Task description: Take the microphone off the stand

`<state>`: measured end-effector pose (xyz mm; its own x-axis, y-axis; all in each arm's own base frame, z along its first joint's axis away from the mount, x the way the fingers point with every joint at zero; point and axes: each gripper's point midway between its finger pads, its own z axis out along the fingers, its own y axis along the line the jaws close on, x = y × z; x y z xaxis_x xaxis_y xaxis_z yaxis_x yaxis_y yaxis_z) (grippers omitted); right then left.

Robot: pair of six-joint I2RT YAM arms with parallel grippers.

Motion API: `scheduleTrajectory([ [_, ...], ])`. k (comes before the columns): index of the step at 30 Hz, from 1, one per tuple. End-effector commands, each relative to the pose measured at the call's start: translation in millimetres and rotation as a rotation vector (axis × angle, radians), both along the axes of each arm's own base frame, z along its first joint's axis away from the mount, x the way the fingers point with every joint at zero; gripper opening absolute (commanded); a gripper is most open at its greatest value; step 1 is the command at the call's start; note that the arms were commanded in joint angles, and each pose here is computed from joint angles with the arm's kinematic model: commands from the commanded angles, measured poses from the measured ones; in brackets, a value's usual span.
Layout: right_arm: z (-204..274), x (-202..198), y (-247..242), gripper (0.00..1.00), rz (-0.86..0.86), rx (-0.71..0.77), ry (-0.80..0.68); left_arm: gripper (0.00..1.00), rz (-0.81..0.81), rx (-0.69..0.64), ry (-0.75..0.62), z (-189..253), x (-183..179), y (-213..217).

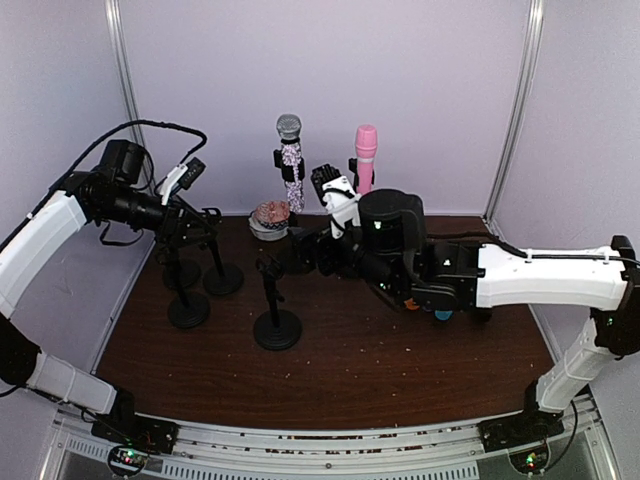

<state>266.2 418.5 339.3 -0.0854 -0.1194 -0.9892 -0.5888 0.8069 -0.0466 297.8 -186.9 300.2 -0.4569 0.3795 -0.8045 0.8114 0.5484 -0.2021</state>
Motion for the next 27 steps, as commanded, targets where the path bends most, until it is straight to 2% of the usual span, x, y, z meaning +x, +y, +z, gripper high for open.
scheduleTrajectory([
  [1,-9,-5,32,0.91,0.111,-0.001,0.077,0.69,0.006,0.002,-0.042,9,0,6],
  [4,-24,-3,46,0.91,0.144,-0.043,0.107,0.69,0.013,0.005,-0.041,10,0,9],
  [11,-98,-4,49,0.94,0.167,-0.146,0.205,0.72,0.039,0.028,-0.052,9,2,28],
  [16,-117,5,60,0.94,0.159,-0.218,0.211,0.75,0.033,0.042,-0.047,5,0,37],
  [20,-113,6,54,0.94,0.150,-0.232,0.200,0.79,-0.039,-0.026,-0.016,-3,-9,21],
  [27,-97,-5,-10,0.97,0.040,-0.137,0.202,0.84,-0.213,0.041,-0.021,-36,-18,-47],
])
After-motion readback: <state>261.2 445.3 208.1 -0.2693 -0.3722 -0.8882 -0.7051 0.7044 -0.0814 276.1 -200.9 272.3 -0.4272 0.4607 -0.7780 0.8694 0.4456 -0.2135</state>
